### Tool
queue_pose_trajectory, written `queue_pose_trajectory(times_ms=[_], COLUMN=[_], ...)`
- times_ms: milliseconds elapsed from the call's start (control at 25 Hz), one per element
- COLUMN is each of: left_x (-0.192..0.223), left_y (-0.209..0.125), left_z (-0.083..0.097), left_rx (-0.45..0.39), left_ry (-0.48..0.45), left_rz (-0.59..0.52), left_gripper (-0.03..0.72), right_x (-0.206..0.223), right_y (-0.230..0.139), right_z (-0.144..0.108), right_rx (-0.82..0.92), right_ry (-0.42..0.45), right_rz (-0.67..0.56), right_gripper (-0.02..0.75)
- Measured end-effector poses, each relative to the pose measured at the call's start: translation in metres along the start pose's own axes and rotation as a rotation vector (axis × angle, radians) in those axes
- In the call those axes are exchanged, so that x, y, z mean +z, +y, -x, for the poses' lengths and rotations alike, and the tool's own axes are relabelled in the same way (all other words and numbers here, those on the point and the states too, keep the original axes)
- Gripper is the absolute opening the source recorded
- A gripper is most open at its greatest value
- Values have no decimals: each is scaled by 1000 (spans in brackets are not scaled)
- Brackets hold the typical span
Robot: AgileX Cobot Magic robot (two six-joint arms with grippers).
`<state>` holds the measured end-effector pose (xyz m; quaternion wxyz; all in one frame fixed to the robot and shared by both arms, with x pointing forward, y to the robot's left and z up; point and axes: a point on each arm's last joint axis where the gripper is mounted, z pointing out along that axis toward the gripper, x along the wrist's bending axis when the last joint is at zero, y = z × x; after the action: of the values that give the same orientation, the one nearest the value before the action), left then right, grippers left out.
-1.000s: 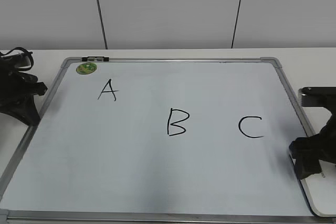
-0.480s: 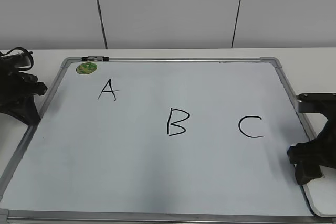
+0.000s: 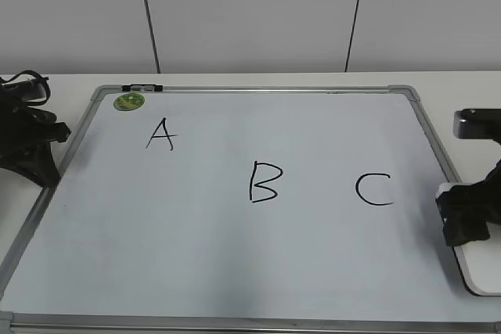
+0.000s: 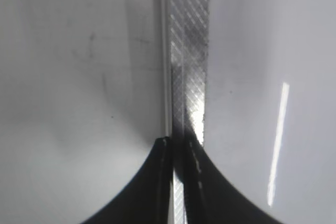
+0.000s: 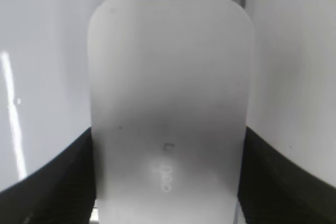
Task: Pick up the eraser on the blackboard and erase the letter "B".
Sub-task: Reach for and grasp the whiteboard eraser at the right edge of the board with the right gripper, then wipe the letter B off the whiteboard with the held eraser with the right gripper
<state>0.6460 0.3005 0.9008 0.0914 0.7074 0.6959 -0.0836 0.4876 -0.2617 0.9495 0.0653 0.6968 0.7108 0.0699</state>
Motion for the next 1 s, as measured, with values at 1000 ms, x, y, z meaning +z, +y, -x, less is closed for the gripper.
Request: queue_pose_trajectory(times_ms=[1000], left_x=[0], left_y=[0], left_z=[0], left_rx=[0], left_ry=[0], left_rz=[0], left_gripper=[12], right_x=[-84], right_y=[91], right_z=[-107], right_rx=[-315], right_ry=[41], right_rz=[28], right_gripper=[549])
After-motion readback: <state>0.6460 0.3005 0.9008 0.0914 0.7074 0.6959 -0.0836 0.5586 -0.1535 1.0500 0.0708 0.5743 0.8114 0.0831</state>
